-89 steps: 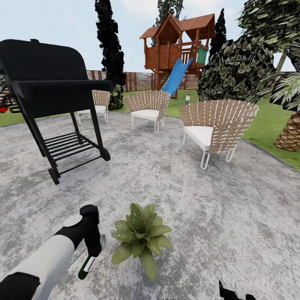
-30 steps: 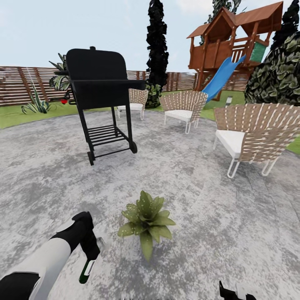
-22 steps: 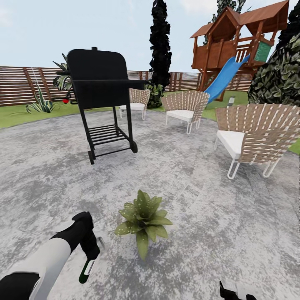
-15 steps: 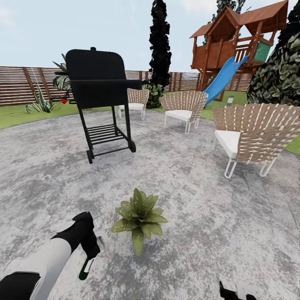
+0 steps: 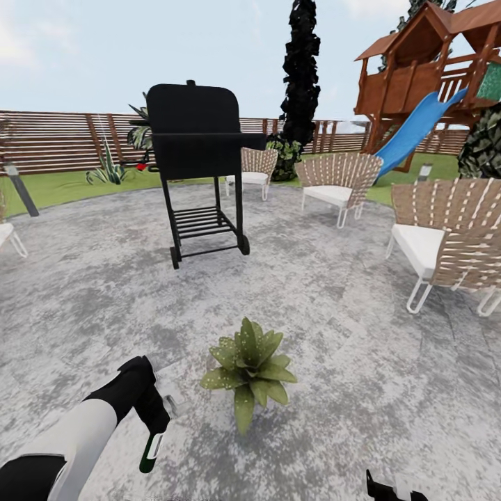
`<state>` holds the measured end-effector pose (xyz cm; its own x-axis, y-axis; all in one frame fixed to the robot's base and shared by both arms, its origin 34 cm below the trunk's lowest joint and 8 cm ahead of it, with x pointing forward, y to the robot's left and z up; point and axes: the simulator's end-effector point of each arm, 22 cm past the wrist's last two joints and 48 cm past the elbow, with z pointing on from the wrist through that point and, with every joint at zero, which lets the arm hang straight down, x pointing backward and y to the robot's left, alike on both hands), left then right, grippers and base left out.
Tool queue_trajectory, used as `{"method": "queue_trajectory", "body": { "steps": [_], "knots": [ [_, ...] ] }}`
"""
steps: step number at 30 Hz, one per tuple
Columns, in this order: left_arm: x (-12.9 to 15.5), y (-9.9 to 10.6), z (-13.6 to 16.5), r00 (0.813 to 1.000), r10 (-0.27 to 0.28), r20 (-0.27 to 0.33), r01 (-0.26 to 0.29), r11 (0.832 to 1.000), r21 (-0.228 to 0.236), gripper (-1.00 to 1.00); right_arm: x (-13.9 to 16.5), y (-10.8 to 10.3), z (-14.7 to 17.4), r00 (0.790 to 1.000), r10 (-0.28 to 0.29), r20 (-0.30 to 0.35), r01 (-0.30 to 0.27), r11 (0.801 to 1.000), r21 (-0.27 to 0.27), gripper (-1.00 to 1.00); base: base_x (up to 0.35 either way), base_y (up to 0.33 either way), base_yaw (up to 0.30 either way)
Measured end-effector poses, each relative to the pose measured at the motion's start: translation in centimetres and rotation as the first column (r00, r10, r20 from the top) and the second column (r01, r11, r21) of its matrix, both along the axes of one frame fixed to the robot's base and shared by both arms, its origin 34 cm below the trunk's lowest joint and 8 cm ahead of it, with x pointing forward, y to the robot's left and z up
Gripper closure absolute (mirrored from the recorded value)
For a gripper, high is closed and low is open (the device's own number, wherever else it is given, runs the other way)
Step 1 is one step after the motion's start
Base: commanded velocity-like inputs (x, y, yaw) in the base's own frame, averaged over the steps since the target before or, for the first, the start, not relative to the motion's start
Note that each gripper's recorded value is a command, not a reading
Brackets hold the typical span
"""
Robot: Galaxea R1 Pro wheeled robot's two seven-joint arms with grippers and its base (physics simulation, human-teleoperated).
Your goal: Pick up the pesticide atomizer in the garden and spray insectifuge to fully cover both potted plants in the garden.
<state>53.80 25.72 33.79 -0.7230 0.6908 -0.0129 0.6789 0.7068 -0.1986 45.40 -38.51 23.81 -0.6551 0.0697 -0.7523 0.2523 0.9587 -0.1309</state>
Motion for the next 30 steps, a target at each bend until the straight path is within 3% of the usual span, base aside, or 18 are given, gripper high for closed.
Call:
{"method": "queue_trajectory", "body": {
  "steps": [8,22,26,30],
  "knots": [
    [0.0,-0.2,0.0,1.000,-0.003,0.002,0.003,1.000,-0.001,1.00,0.0,0.0,0.0,1.000,0.000,0.000,0.000,1.000,0.000,-1.00,0.010,-0.012,0.161],
    [0.1,-0.4,0.0,1.000,-0.005,0.003,0.005,1.000,-0.002,1.00,-0.1,-0.1,0.0,1.000,-0.001,-0.001,0.001,1.000,-0.002,-1.00,0.063,-0.224,0.001],
    [-4.3,1.0,-2.7,0.998,0.004,-0.067,-0.003,1.000,0.015,1.00,-0.1,-0.1,0.0,1.000,-0.001,-0.002,0.001,1.000,-0.002,-1.00,-0.216,-0.189,0.000],
    [-4.1,0.9,-2.8,0.999,0.006,-0.049,-0.005,1.000,0.023,1.00,-0.1,-0.1,0.0,1.000,-0.001,-0.001,0.001,1.000,-0.002,-1.00,-0.057,-0.172,0.000]
  ]
}}
